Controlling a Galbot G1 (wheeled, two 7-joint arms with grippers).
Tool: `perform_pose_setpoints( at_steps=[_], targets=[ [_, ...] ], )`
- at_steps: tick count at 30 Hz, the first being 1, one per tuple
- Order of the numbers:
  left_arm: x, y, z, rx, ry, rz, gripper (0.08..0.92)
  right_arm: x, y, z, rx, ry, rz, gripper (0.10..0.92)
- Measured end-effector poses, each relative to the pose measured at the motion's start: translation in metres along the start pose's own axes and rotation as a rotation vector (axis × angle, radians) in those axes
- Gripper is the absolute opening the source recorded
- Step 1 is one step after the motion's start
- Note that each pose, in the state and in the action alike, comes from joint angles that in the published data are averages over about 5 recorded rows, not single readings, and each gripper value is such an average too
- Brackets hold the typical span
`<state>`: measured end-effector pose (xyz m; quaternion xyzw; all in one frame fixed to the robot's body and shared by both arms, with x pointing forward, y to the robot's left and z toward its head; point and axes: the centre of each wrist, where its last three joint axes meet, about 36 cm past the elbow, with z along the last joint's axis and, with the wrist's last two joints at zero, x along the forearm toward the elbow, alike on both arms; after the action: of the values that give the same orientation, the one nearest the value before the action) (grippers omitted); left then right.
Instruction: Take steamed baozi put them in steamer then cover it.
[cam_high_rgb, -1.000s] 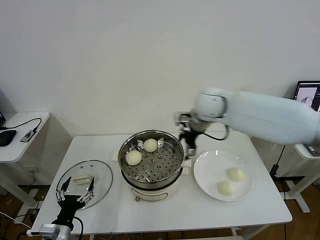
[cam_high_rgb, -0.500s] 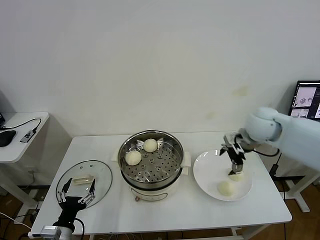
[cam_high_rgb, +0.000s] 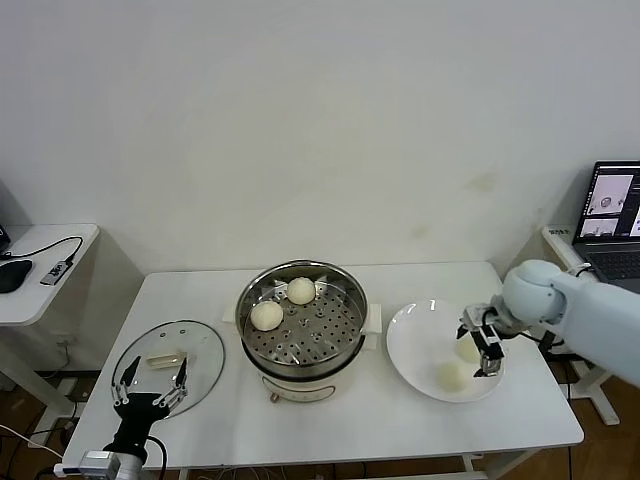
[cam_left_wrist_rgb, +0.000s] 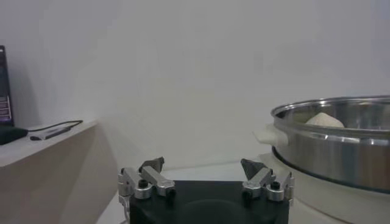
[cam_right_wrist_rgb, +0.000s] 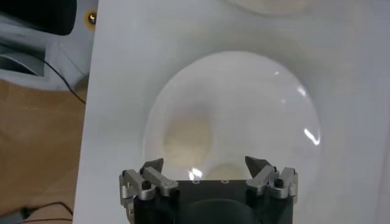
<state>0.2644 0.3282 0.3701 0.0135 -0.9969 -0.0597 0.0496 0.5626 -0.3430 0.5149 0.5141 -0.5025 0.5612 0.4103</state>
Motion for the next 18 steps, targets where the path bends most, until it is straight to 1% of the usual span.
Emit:
perform_pose_setpoints(
  at_steps=[10,18],
  targets=[
    [-0.002,0.003,0.002,-0.005,0.003,-0.005,0.823,-0.039,0.0,-0.001,-0.027,-0.01,-0.018,0.823],
    [-0.003,0.004,0.002,-0.003,0.002,-0.008,0.823,-0.06,-0.001,-0.007,-0.036,-0.016,-0.024,0.821]
  ],
)
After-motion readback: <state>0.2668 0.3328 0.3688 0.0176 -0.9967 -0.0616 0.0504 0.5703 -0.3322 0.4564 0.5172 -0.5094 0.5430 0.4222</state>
